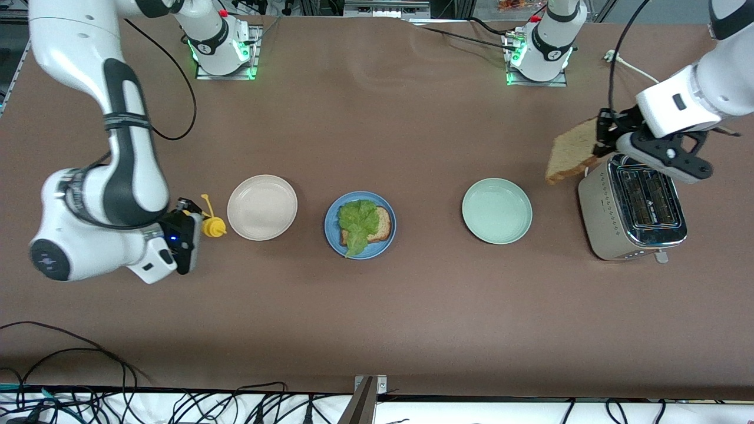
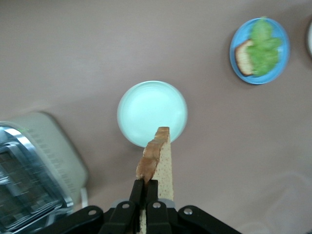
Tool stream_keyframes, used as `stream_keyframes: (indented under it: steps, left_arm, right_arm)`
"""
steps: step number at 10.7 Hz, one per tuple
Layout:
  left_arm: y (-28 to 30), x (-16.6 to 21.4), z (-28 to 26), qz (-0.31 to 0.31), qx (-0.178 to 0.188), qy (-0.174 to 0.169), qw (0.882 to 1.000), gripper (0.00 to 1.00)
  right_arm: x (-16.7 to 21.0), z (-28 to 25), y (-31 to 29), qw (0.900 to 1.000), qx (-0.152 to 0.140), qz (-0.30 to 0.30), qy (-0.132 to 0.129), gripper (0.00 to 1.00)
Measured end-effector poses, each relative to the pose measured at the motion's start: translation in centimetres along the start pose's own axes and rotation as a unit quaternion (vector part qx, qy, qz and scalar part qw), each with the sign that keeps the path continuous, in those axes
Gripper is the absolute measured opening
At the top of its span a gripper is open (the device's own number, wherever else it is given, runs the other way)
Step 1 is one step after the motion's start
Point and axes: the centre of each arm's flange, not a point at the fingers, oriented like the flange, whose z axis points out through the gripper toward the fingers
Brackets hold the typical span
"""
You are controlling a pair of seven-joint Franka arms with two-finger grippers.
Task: Make sandwich in blue plate with both arms
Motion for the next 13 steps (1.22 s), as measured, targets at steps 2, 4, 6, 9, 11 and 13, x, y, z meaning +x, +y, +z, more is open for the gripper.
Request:
stream_keyframes:
  steps: [2,4,6,9,11,13]
  left_arm:
    - [3.3,1.9,2.8,0.002,-0.030,-0.020,0.999,0.06]
    - [7.2,5.2,6.7,-0.002,-0.047,-0.014,0.999,0.06]
    - [10.7,7.8,10.6,-0.027,-0.094,-0.018,0.995,0.06]
    - [13.6,11.4,16.7,-0.074,-0.172,-0.015,0.982,0.06]
    - [16.5,13.6,20.7,-0.092,-0.198,0.006,0.976,0.06]
    - [17.9,15.7,24.1,-0.117,-0.220,0.044,0.968,0.06]
  right_arm:
    - [-4.3,-1.1,0.4,0.997,0.030,-0.042,0.057,0.12]
    - [-8.1,-1.8,0.6,0.986,0.053,-0.100,0.122,0.12]
    - [-11.5,-1.2,1.1,0.970,0.063,-0.152,0.179,0.12]
    - [-14.6,3.0,2.9,0.948,0.078,-0.206,0.229,0.12]
    - [-14.9,5.6,3.9,0.933,0.083,-0.247,0.250,0.12]
    - [-15.1,8.5,4.9,0.917,0.091,-0.283,0.264,0.12]
